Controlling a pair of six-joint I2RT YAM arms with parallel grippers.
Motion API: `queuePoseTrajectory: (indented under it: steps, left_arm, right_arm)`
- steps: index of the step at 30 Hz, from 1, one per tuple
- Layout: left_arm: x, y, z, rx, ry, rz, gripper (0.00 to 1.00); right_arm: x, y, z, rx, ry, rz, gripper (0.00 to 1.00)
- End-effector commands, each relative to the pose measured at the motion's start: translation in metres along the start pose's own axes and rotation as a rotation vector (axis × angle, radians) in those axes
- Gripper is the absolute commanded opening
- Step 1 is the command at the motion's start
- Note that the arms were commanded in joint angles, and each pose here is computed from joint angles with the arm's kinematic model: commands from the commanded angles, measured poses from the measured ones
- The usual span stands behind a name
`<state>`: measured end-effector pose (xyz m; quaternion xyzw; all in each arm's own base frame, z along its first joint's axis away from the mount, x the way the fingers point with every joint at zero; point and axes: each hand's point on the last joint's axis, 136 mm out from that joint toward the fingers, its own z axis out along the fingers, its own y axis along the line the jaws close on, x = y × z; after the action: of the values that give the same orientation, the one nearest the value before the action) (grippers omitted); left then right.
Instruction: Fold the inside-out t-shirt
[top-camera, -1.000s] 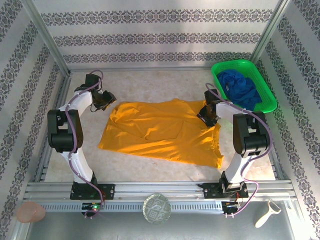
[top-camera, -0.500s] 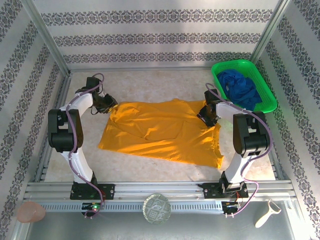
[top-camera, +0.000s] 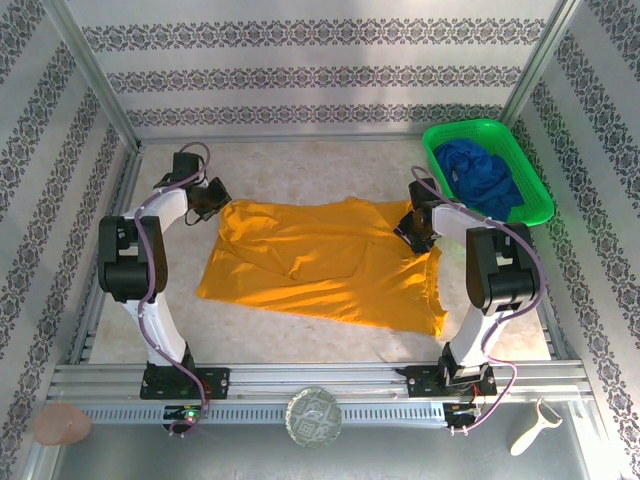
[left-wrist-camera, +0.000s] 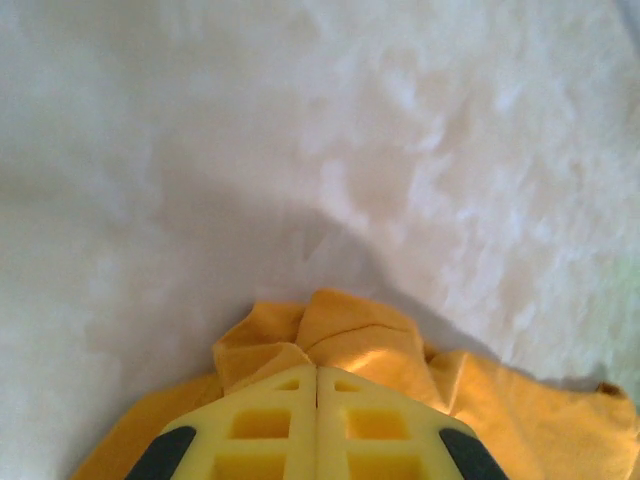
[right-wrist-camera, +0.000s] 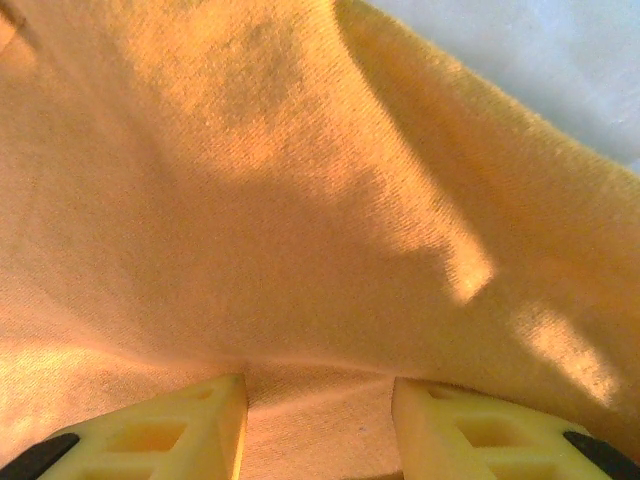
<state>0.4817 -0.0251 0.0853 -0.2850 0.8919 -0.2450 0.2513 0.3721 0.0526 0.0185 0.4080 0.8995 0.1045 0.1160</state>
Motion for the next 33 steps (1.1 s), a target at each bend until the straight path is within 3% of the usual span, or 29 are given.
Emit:
queuePoseTrajectory:
  steps: [1,5,7,11,16,22,33]
  left_arm:
    - [-0.042,-0.028,-0.021,0.100,-0.213,0.028,0.00]
    - [-0.038,-0.029,-0.009,0.141,-0.198,0.025,0.00]
    - [-0.034,-0.021,-0.004,0.125,-0.190,0.020,0.00]
    - [-0.031,-0.010,-0.001,0.095,-0.187,0.024,0.00]
    - [-0.031,0.001,-0.006,0.059,-0.198,0.015,0.00]
    - [-0.033,0.001,-0.011,0.061,-0.196,0.011,0.00]
    - [-0.034,0.010,-0.011,0.047,-0.193,-0.010,0.00]
  right_arm:
    - [-0.004,-0.012,0.006,0.058,-0.014,0.027,0.45]
    - [-0.006,-0.006,0.005,0.042,-0.009,-0.001,0.44]
    - [-0.011,0.015,-0.006,-0.026,-0.010,-0.086,0.45]
    - [-0.032,0.078,-0.065,-0.235,-0.087,-0.241,0.46]
    - [-0.072,0.120,-0.118,-0.250,-0.218,-0.373,0.50]
    - [-0.094,0.135,-0.090,-0.127,-0.182,-0.445,0.57]
    - [-0.115,0.110,-0.034,0.224,-0.200,-0.549,0.64]
